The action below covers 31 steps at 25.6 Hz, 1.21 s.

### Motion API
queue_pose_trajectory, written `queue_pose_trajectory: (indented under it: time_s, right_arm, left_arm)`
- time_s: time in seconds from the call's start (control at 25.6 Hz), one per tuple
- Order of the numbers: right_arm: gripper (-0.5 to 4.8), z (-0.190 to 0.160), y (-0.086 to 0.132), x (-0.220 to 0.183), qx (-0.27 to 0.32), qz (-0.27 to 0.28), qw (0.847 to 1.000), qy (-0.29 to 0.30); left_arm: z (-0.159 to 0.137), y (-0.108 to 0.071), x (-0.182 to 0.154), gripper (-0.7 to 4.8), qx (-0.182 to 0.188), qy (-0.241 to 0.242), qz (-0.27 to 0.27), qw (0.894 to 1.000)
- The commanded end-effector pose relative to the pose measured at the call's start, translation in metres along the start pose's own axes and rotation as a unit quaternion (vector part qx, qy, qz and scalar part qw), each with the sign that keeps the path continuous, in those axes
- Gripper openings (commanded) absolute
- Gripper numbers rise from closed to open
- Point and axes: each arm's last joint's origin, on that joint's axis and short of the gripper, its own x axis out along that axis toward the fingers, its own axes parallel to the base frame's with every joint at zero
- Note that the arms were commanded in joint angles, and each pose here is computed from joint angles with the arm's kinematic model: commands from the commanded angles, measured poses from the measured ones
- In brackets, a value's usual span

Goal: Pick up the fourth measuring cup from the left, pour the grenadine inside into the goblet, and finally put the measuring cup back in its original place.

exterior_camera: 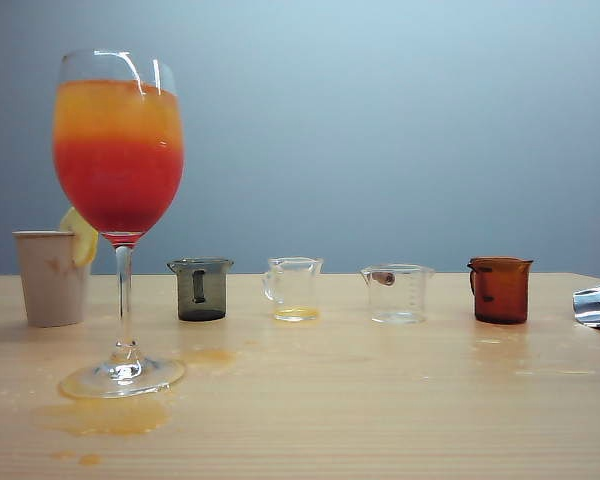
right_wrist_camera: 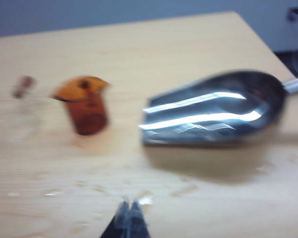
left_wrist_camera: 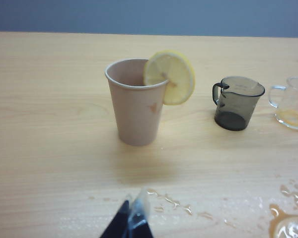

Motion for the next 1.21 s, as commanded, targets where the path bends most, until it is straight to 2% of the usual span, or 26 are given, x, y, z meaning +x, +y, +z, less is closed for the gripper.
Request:
queue_pose_trajectory:
  time_s: [0.04, 0.08, 0.23, 0.27, 0.31, 0.39, 0.47, 0.62, 0.7, 0.74, 0.78, 0.86, 1.21]
  right_arm:
    - [0.00, -0.0064, -0.0104, 0.0052, 0.011, -0.049, 0.999, -0.020]
    - [0.00, -0.0042, -0.0140, 0.0065, 0.015, -0.065, 0.996, -0.052]
    - [0.00, -0.0032, -0.0158, 0.0063, 0.016, -0.075, 0.995, -0.058]
    - [0.00, -0.0033, -0.0152, 0.0063, 0.015, -0.072, 0.996, -0.057]
    - [0.00, -0.0034, -0.0145, 0.0064, 0.015, -0.068, 0.996, -0.057]
    - [0.00, -0.0034, -0.0147, 0.0064, 0.015, -0.068, 0.996, -0.057]
    - [0.00, -0.0033, -0.0148, 0.0064, 0.015, -0.068, 0.996, -0.057]
    - [0.00, -0.0034, -0.0145, 0.0064, 0.015, -0.063, 0.996, -0.056]
    - [0.00, -0.0030, -0.0111, 0.0066, 0.012, -0.006, 0.998, -0.054]
    - [0.00, -0.0030, -0.0102, 0.0066, 0.003, 0.009, 0.999, -0.052]
    - [0.00, -0.0018, -0.0090, 0.0065, -0.063, 0.021, 0.996, -0.059]
    - [0.00, 0.0022, -0.0079, 0.0060, -0.113, 0.013, 0.990, -0.081]
    - [0.00, 0.0013, -0.0108, 0.0061, -0.108, -0.030, 0.991, -0.075]
  left_arm:
    - [0.0027, -0.0001, -0.0003, -0.02, 0.004, -0.012, 0.000, 1.000]
    - [0.0025, -0.0001, -0.0003, -0.02, 0.004, -0.011, 0.000, 1.000]
    - [0.0033, 0.0000, -0.0003, -0.02, 0.013, -0.014, 0.001, 1.000]
    - [0.0043, 0.0010, -0.0005, -0.02, 0.030, -0.017, 0.020, 0.999]
    - [0.0062, 0.0046, -0.0010, -0.02, 0.046, -0.023, 0.083, 0.995]
    - [0.0066, 0.0082, -0.0018, -0.02, 0.045, -0.022, 0.147, 0.988]
    - [0.0065, 0.0080, -0.0017, -0.02, 0.044, -0.022, 0.143, 0.989]
    - [0.0063, 0.0054, -0.0011, -0.02, 0.034, -0.024, 0.097, 0.994]
    - [0.0059, 0.0052, -0.0010, -0.02, 0.025, -0.024, 0.094, 0.995]
    - [0.0051, 0.0053, -0.0009, -0.02, 0.014, -0.021, 0.093, 0.995]
    - [0.0042, 0.0052, -0.0009, -0.02, 0.011, -0.017, 0.093, 0.995]
    - [0.0037, 0.0052, -0.0009, -0.02, 0.011, -0.014, 0.092, 0.996]
    - [0.0037, 0.0051, -0.0009, -0.02, 0.011, -0.014, 0.091, 0.996]
